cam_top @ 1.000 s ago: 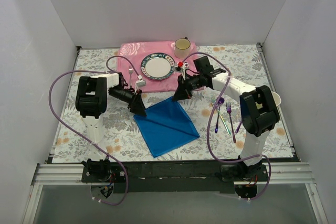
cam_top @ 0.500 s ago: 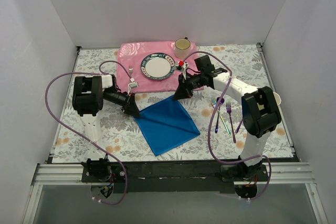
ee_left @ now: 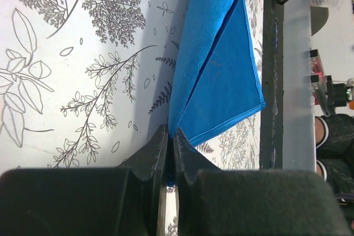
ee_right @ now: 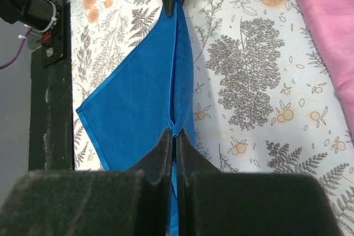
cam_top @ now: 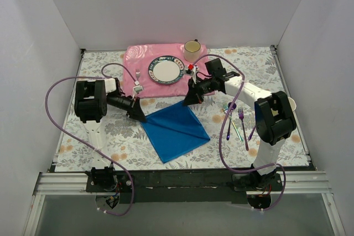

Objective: Fold the napkin into a case and place the utensils inside
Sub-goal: Pick up the upper triangle-folded napkin from the center of the board, then turn over the upper triangle folded napkin at the center of the board.

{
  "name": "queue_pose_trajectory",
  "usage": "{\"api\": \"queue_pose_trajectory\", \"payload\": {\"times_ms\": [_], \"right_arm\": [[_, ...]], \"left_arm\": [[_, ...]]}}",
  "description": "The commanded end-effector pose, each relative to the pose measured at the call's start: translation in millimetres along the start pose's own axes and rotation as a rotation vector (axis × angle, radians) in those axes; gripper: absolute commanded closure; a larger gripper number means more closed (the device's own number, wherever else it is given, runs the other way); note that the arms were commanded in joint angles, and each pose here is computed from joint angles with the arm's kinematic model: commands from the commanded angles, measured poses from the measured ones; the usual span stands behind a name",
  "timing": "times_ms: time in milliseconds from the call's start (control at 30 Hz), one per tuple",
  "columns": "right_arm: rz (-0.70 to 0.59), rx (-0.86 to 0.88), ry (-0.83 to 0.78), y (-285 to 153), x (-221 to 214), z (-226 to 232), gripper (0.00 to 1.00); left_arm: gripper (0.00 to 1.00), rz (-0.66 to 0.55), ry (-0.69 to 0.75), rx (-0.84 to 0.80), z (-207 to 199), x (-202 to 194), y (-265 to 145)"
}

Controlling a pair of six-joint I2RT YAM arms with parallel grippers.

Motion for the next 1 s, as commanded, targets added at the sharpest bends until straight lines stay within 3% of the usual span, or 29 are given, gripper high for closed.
{"api": "queue_pose_trajectory", "payload": {"times_ms": [0, 267, 500, 700, 967], "right_arm": [[-0.063, -0.079, -0.138, -20, 35, 6, 0.99], [-0.19, -0.254, -0.373, -51, 73, 21, 0.99], [-0.337, -0.43, -0.62, -86, 123, 24, 0.99], [-0.363, -0.431, -0.629, -96, 139, 28, 0.99], [-0.384, -0.399, -0.644, -109, 123, 64, 0.99]], "left_arm": [[1.0, -0.022, 0.171, 0.129, -16, 48, -28], [1.0, -0.023, 0.406, 0.453, -38, 106, -68], [1.0, -0.103, 0.648, 0.762, -63, 171, -114], [1.0, -0.123, 0.694, 0.793, -82, 202, -130], [1.0, -0.046, 0.758, 0.818, -125, 191, -128]]}}
Point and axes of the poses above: each gripper's point midway between its finger pads, its own y axis out along the fingers, its own z axis along the line the jaws close on, x = y × z, the point moved 4 cm from there along -y, back along the fingers, and after that the axes turned 7 degrees about y, right-handed, at the moved point
